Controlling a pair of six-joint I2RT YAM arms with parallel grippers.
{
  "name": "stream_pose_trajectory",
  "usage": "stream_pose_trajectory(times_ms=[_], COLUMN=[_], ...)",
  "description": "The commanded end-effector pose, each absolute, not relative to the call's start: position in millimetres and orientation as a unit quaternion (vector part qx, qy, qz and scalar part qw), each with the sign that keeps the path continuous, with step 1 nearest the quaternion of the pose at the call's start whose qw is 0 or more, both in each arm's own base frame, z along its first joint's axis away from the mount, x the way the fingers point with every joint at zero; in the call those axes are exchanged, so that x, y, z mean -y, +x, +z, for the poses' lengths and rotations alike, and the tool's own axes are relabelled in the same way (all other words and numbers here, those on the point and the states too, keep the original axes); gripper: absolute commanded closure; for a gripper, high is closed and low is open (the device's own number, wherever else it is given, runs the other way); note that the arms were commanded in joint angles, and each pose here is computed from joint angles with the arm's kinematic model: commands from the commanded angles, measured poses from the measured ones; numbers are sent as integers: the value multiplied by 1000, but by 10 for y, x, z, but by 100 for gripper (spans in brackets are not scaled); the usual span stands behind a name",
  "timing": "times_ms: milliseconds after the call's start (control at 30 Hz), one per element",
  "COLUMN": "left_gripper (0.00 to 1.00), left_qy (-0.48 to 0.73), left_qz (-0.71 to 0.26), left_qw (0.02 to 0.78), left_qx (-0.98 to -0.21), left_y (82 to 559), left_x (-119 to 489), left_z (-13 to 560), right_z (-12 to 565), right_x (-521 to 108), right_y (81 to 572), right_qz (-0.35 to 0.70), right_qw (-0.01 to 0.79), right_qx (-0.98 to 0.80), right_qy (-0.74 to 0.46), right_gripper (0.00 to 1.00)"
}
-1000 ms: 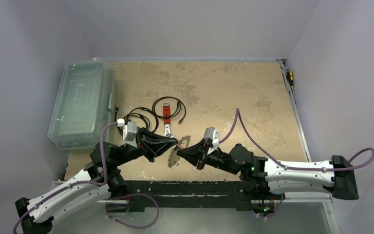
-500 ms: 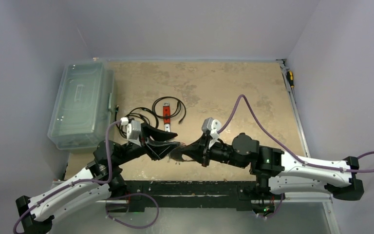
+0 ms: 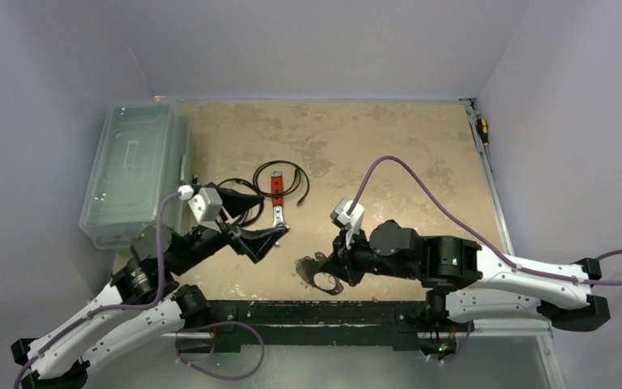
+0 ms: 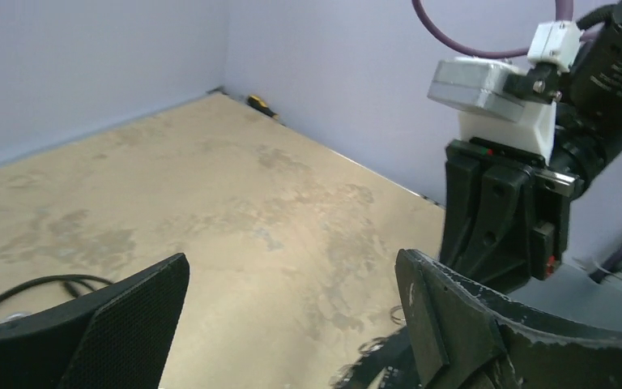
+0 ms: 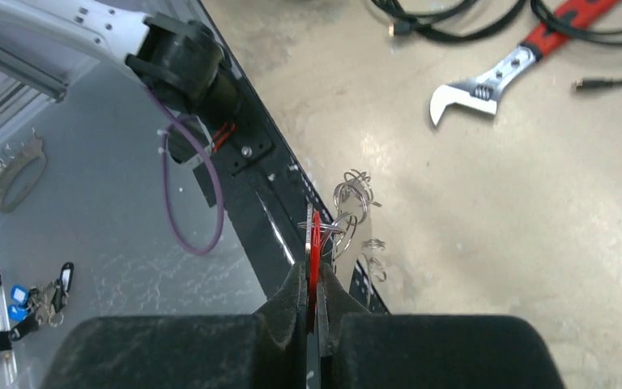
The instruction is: Put the keys on the keyring
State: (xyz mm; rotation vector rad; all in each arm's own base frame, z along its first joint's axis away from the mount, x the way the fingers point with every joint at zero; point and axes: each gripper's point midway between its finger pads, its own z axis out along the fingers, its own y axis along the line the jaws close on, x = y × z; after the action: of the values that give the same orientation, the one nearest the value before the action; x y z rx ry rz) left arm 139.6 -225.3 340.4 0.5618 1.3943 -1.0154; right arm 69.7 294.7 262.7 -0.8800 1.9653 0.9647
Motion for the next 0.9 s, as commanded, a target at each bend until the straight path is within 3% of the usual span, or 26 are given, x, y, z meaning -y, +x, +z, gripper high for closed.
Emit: stream_pose_trajectory(times_ms=[0, 433, 867], left_gripper=[2, 2, 2], left_qy=[228, 223, 228], left_qz=[-350, -280, -263], left_qw=[650, 649, 649], left_qx=[-635, -672, -676], left_y=[1557, 1731, 1756], left_x=[1921, 1791, 1753], left_z=[3331, 3047, 2997], right_z=[2737, 2252, 1977], right_x=[-2825, -2852, -2769], right_y=[684, 800, 1611], right_qz=[386, 328, 245], right_qw=[364, 311, 317], right_qx=[-796, -834, -862], right_qy=[-293, -315, -309], right_gripper=[100, 100, 100])
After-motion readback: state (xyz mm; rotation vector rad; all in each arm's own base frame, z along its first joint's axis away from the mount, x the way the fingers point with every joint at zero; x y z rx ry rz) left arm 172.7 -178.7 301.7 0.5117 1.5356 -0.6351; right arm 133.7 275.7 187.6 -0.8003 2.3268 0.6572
